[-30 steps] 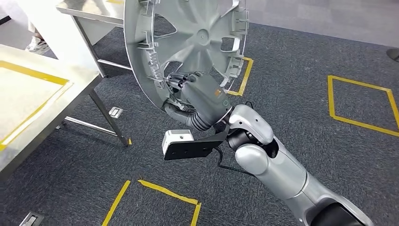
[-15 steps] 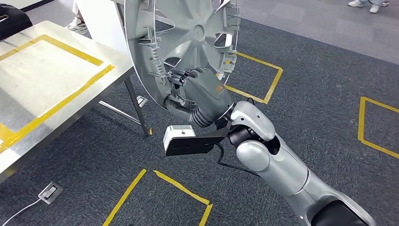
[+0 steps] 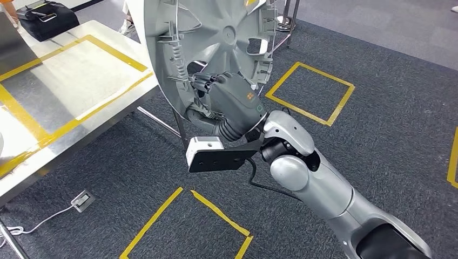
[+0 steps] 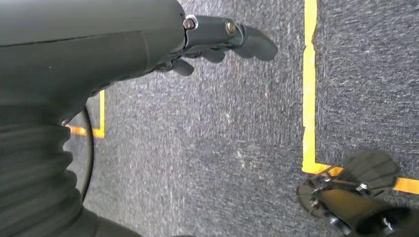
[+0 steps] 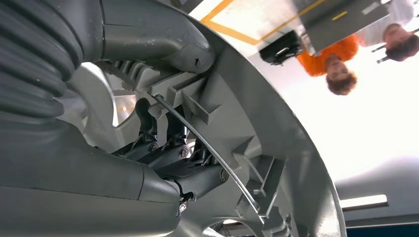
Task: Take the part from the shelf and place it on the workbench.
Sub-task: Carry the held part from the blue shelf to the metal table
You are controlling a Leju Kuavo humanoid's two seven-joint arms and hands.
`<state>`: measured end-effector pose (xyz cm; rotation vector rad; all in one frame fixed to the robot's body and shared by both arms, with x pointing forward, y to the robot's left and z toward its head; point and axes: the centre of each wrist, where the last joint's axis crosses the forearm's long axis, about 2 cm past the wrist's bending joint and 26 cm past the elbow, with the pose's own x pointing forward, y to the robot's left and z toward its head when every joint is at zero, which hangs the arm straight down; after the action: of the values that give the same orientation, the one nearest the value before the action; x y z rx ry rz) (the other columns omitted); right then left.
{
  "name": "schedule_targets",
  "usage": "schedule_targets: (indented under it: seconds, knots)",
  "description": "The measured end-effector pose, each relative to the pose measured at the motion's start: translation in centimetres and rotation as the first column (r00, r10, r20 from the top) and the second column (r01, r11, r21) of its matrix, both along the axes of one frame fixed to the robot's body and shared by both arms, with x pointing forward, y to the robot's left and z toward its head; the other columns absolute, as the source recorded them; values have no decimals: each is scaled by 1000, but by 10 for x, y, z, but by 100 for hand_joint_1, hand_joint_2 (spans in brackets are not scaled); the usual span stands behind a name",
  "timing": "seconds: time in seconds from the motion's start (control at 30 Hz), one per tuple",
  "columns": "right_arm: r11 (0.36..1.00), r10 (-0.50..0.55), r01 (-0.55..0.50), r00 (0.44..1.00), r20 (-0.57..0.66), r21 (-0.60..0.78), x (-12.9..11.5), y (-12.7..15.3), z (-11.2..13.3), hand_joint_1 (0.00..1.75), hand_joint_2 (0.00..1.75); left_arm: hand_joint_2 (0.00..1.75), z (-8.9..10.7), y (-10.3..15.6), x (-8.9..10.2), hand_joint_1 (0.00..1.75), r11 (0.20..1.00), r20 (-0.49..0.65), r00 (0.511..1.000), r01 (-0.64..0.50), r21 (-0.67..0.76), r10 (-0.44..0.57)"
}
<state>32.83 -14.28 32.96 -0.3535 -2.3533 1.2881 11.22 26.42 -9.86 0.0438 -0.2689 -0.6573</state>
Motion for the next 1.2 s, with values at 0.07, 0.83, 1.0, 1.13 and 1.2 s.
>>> schedule_targets:
  seconds: [0.07,0.83,1.0,1.13,1.2]
  knots:
    - [1000,0,0,1000,0,0,0,0,0,175,175,175,0,0,0,0,1000,0,1000,0,0,0]
    - [1000,11,-11,1000,-5,-11,3,0,-4,175,175,175,0,2,-1,0,1000,-3,1000,-5,4,5]
    - [1000,8,-8,1000,-12,-7,3,0,-4,175,175,175,-1,3,-3,0,1000,-8,1000,-5,5,5]
    - [1000,4,-4,1000,-14,-7,3,-1,-4,175,175,175,-1,3,-2,0,1000,-6,1000,-4,5,4]
    - [1000,5,-5,1000,-15,-4,3,-1,-5,175,175,175,-1,3,-3,0,1000,-7,1000,-3,7,3]
